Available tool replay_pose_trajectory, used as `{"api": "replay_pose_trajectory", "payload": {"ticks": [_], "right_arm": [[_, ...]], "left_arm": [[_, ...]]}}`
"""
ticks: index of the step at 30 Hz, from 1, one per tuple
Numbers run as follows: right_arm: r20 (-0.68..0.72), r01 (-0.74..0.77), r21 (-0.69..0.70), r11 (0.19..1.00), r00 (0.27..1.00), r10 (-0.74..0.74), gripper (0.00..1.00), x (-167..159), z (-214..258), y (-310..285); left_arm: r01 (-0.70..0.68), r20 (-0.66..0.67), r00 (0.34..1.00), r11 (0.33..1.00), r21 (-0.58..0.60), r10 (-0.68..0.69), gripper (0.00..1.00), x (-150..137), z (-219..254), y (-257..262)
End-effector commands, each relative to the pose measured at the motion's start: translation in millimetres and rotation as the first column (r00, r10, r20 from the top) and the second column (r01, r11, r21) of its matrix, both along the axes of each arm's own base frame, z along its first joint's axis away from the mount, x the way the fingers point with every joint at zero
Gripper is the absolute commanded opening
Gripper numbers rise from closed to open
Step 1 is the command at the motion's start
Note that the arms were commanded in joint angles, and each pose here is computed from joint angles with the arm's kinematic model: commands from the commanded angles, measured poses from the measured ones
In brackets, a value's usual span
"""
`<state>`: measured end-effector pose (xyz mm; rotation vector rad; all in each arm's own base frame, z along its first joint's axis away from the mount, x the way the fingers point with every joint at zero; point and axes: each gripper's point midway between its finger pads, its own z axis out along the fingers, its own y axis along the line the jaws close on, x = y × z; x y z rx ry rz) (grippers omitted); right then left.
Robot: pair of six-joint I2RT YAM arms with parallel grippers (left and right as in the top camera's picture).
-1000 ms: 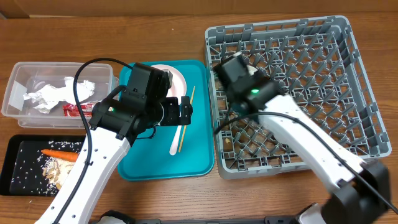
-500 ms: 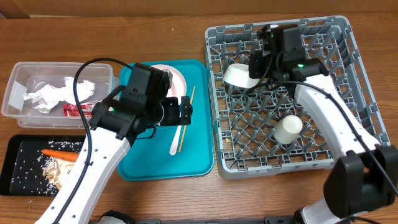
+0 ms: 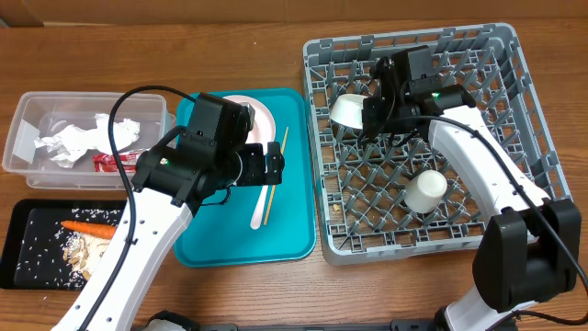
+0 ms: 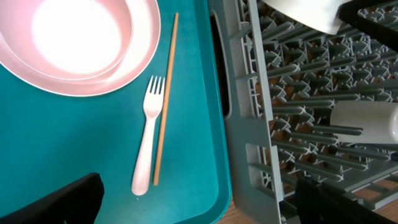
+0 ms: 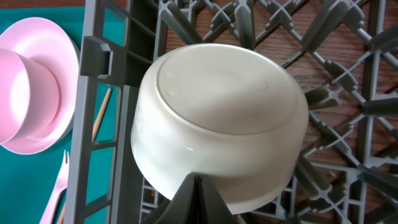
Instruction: Sort waste into correct bins and load items into the dishwasher
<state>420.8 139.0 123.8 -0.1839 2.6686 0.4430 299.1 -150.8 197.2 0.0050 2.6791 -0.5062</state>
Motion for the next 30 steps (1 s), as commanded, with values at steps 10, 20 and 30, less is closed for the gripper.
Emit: {"api": "replay_pose_trajectory", "payload": {"ticks": [10,20,30], "right_arm": [[0.258,0.041,0.076,0.996,0.964,-0.059,0.04,41.4,58.0,6.8],[0.134,0.071,0.014,0.997,0.988,-0.072,0.05,44.2,-1.1,1.5],[0.13,0.04,0.05,0.998,0.99,-0.046,0.05,10.3,45.9,1.7]], "left_arm": [[-0.001,0.029,1.0,1.0,0.0,0.001,1.0,3.5,8.2,0.4],[-0.001,0.029,1.0,1.0,0.0,0.001,1.0,3.5,8.2,0.4],[-0.001,0.029,1.0,1.0,0.0,0.001,1.0,3.5,8.2,0.4]]}}
